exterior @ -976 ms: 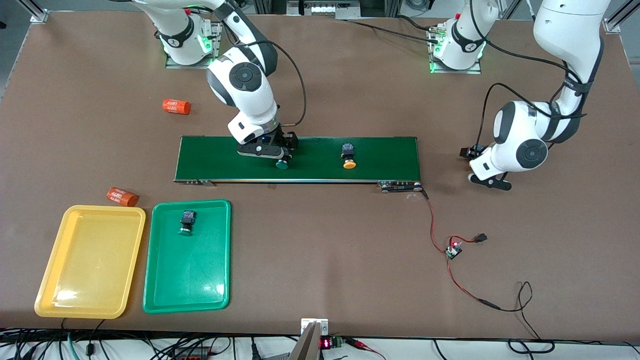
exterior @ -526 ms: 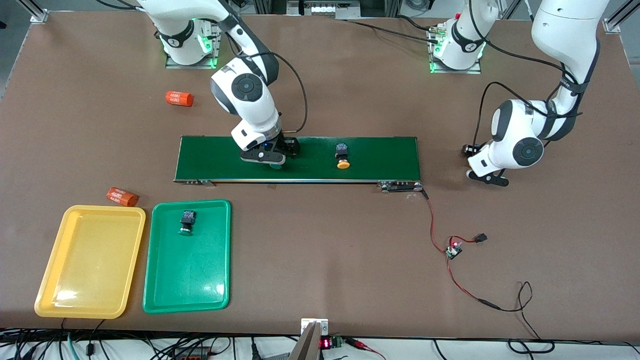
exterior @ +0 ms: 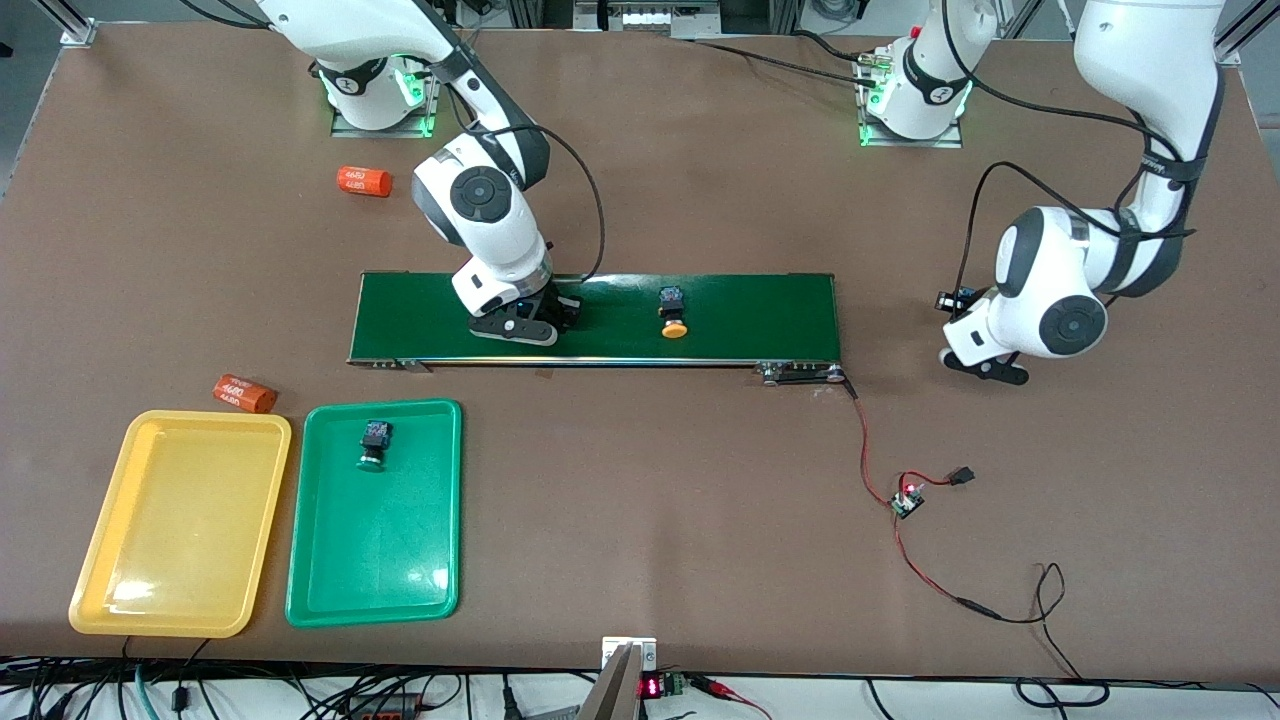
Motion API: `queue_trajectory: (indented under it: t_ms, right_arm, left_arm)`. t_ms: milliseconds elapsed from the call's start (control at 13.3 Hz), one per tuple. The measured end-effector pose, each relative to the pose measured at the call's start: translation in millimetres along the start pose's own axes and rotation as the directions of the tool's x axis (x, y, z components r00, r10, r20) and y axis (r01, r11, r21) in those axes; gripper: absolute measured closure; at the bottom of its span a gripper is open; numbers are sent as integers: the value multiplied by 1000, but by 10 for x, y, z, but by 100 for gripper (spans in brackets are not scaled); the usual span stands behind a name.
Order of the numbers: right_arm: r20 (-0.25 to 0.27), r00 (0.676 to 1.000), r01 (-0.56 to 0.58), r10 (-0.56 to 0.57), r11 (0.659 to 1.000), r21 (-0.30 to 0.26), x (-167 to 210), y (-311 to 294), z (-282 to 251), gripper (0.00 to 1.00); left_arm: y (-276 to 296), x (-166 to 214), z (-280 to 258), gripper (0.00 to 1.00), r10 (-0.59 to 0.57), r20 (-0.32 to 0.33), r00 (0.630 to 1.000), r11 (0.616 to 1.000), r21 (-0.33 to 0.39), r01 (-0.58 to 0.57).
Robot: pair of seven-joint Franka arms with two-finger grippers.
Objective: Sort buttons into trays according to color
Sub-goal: 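Carry the green button to the green tray with the right gripper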
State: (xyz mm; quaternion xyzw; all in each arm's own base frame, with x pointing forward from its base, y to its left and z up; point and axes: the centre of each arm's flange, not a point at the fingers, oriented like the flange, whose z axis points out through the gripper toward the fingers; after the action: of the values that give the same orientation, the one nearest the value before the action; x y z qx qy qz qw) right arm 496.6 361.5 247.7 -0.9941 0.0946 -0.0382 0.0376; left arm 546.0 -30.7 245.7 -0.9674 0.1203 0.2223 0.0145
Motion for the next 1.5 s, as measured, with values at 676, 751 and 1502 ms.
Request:
queue_trajectory:
  t_ms: [676, 751, 1502]
  right_arm:
    - [14, 994, 105, -104, 988, -110, 1411, 1000, -867, 67]
    - [25, 992, 127, -125, 985, -115, 1620, 1354, -848, 67]
    - [55, 976, 216, -213, 974, -70, 2571, 2277, -205, 67]
  left_arm:
    - [2326, 327, -366, 58, -156, -53, 986, 970, -197, 143]
    - [2414, 339, -293, 58, -158, -50, 986, 970, -195, 146]
    - [2288, 151, -1026, 0, -182, -137, 974, 967, -206, 151]
